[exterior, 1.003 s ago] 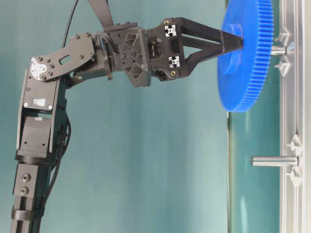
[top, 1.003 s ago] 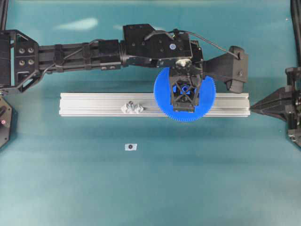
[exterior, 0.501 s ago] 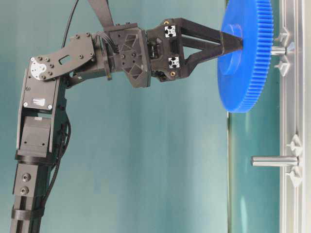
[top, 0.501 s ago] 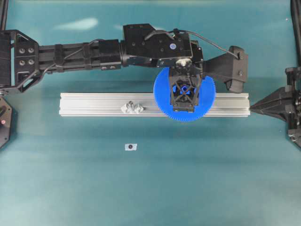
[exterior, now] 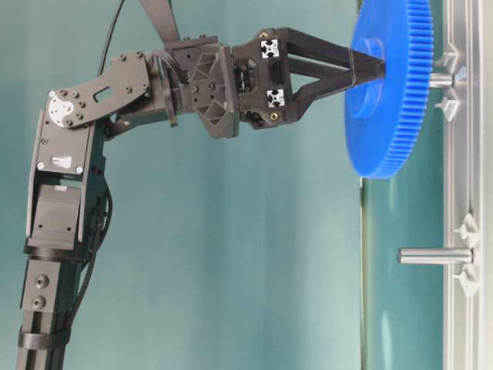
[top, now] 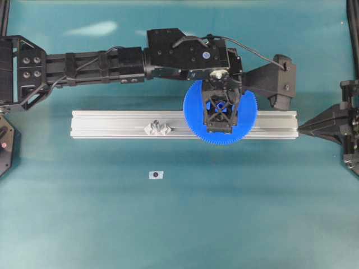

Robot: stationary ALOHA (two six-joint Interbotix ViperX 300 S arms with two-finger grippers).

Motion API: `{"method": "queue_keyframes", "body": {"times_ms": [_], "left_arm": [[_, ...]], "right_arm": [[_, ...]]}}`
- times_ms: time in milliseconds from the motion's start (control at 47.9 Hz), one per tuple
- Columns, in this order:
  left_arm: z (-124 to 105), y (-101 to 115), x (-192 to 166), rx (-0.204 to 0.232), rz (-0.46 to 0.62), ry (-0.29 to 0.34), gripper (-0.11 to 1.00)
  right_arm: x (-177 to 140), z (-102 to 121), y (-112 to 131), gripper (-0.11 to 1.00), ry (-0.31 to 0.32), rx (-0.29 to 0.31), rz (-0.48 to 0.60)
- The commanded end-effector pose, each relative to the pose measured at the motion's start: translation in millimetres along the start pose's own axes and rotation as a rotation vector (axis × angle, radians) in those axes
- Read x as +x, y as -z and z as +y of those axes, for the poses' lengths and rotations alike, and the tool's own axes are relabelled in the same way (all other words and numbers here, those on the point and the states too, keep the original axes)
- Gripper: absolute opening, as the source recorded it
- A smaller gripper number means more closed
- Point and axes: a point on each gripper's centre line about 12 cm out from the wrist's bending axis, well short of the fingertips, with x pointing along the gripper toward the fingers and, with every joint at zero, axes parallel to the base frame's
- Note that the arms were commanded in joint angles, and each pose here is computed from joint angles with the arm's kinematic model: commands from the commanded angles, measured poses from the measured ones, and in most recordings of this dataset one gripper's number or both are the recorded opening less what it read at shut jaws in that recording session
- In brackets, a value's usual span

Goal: Insert the large gear onto the shaft.
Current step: 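Align the gear's hub hole with the shaft and push it on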

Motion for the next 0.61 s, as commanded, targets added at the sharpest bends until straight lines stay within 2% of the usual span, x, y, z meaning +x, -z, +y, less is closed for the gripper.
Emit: {"method": "queue_keyframes", "body": {"times_ms": [0, 585], "left_arm": [[10.4, -11.5, -25.1, -0.007, -0.09, -0.033, 0.77], [-0.6, -13.7, -30.9, -0.003, -0.092, -0.025, 0.82]], "right_arm": [[0.0, 0.5, -4.0, 0.05, 0.0, 0.013, -0.011], [0.2, 0.4, -3.4, 0.05, 0.0, 0.015, -0.009]]}}
